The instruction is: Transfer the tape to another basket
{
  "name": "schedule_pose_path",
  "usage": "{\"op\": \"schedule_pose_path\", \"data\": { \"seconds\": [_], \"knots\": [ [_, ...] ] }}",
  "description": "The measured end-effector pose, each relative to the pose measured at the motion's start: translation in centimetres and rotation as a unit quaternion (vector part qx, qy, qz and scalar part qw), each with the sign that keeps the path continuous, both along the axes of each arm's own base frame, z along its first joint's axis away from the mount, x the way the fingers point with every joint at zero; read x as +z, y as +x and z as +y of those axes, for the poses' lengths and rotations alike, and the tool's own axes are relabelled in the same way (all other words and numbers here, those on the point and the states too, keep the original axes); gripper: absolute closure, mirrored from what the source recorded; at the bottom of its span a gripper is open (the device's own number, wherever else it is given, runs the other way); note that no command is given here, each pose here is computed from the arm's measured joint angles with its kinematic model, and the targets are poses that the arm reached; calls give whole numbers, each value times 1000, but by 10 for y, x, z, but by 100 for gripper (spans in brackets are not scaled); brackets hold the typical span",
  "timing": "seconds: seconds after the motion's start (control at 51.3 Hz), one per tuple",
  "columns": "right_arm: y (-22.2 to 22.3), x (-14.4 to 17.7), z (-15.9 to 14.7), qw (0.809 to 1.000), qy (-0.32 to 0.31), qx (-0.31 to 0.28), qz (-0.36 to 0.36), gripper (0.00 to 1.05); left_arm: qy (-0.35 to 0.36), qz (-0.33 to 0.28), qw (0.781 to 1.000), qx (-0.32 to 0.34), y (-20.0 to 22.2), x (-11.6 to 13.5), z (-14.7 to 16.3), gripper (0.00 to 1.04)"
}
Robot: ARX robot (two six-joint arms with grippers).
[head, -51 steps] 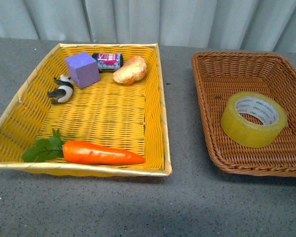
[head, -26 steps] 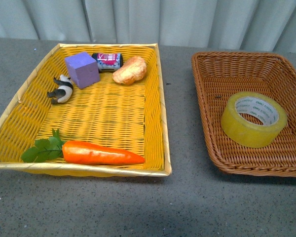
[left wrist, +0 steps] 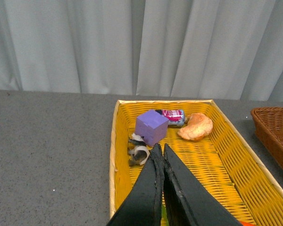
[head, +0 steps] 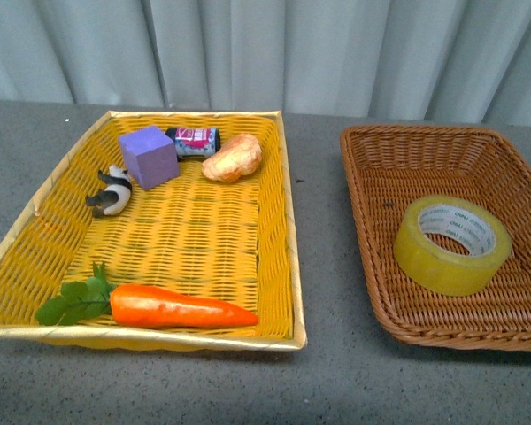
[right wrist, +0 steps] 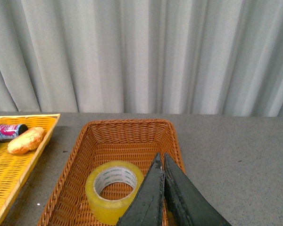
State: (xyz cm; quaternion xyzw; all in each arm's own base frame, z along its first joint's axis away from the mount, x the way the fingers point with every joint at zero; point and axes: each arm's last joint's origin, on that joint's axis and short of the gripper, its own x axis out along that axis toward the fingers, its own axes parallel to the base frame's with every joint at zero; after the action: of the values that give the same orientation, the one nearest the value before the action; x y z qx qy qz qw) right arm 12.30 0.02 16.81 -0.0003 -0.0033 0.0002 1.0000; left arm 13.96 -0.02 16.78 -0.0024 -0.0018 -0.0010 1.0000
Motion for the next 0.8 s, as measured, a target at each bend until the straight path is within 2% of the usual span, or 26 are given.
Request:
{"op": "schedule_pose_path", "data": {
  "seconds": [0.623,0.682,0.799],
  "knots": [
    [-15,0,0,1000,0,0,-1,104,0,-9,1000,0,-24,5,0,101],
    [-22,-5,0,1000,0,2,17,104,0,-10,1000,0,-26,5,0,101],
    [-25,-3,0,1000,0,2,1,104,0,-10,1000,0,-29,5,0,101]
  ]
}}
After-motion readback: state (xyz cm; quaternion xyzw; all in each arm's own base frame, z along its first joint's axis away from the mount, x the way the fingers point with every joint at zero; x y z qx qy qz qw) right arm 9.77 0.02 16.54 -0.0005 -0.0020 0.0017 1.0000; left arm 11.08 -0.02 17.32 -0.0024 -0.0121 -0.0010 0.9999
